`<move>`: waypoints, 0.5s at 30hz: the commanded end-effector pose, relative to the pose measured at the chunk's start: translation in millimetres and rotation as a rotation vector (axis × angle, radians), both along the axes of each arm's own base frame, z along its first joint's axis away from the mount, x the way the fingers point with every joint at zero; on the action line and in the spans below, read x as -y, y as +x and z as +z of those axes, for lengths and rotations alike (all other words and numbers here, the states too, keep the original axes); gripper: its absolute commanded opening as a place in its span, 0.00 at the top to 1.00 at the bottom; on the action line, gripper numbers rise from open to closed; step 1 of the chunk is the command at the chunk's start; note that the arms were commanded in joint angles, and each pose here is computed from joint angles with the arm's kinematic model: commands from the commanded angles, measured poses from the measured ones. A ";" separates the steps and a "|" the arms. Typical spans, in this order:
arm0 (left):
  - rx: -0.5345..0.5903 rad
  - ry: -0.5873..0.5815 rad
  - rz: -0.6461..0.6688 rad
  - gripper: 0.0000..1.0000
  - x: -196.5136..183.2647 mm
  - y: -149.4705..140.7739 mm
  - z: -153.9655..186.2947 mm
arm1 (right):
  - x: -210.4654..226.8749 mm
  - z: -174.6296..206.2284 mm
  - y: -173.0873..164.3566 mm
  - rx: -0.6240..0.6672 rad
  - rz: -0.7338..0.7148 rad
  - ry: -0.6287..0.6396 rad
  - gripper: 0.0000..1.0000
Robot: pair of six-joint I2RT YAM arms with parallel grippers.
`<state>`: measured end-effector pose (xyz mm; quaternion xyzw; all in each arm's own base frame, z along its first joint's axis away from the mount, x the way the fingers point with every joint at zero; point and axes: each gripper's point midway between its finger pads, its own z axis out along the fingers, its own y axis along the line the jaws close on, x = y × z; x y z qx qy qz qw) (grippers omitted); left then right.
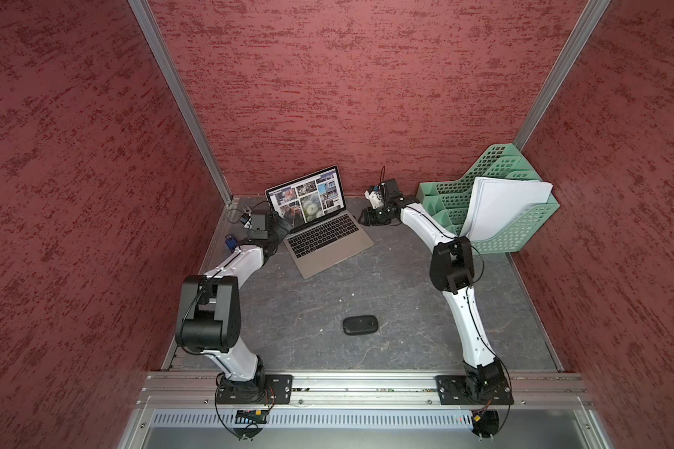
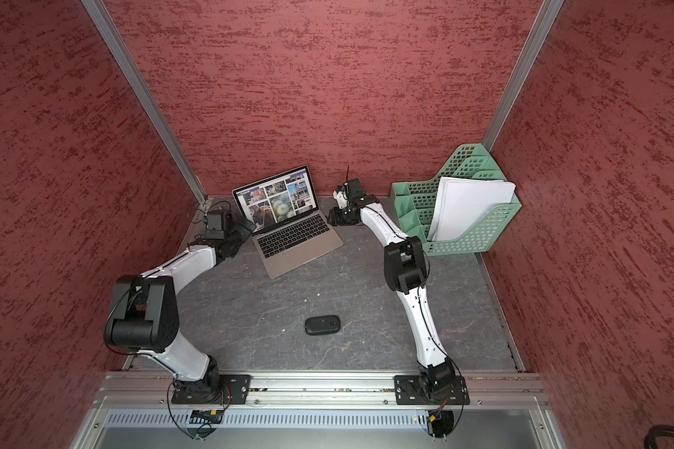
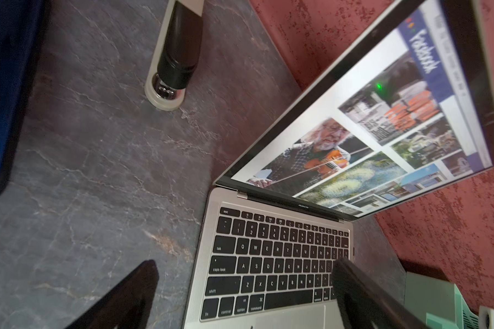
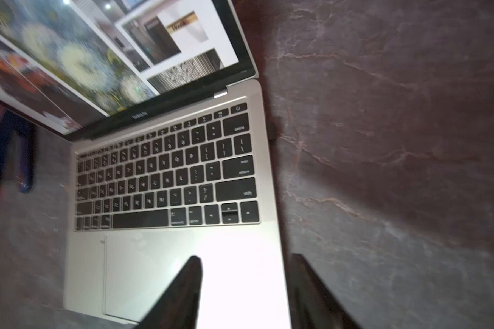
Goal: Remove the wireless mouse receiver from the laptop
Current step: Move the laptop to the center of the board.
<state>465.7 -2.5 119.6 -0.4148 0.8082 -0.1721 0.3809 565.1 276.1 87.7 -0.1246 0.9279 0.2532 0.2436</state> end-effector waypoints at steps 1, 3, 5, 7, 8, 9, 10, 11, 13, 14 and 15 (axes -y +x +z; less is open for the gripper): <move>0.061 -0.007 0.054 0.02 -8.8 13.6 6.3 | 10.9 -15.5 2.6 -0.020 -0.051 -0.046 0.76; 0.057 0.027 0.092 0.03 -16.9 11.0 7.5 | 14.7 -16.8 3.0 -0.013 -0.054 -0.072 0.85; 0.036 0.067 0.142 0.04 -29.1 5.8 9.0 | 17.4 -18.8 2.6 -0.012 -0.054 -0.090 0.90; -0.004 0.103 0.175 0.07 -38.3 2.4 6.3 | 20.1 -20.8 3.1 -0.012 -0.057 -0.103 0.94; -0.019 0.111 0.175 0.10 -41.1 3.9 3.7 | 20.7 -22.7 2.6 -0.015 -0.061 -0.110 0.94; -0.032 0.113 0.173 0.16 -43.6 7.6 2.1 | 21.7 -24.9 2.0 -0.018 -0.062 -0.119 0.96; -0.042 0.110 0.165 0.23 -43.6 11.5 0.0 | 23.1 -26.8 2.0 -0.021 -0.068 -0.128 0.99; -0.055 0.104 0.151 0.38 -43.2 17.2 -4.6 | 25.4 -30.8 1.4 -0.028 -0.076 -0.142 1.00; -0.086 0.094 0.141 0.63 -43.1 26.4 -13.5 | 28.8 -34.0 1.8 -0.032 -0.090 -0.159 1.00; -0.105 0.091 0.137 0.70 -43.1 30.5 -18.5 | 30.4 -35.2 2.1 -0.033 -0.096 -0.167 1.00; -0.118 0.090 0.134 0.80 -43.8 34.9 -22.2 | 30.9 -36.8 1.3 -0.037 -0.095 -0.171 1.00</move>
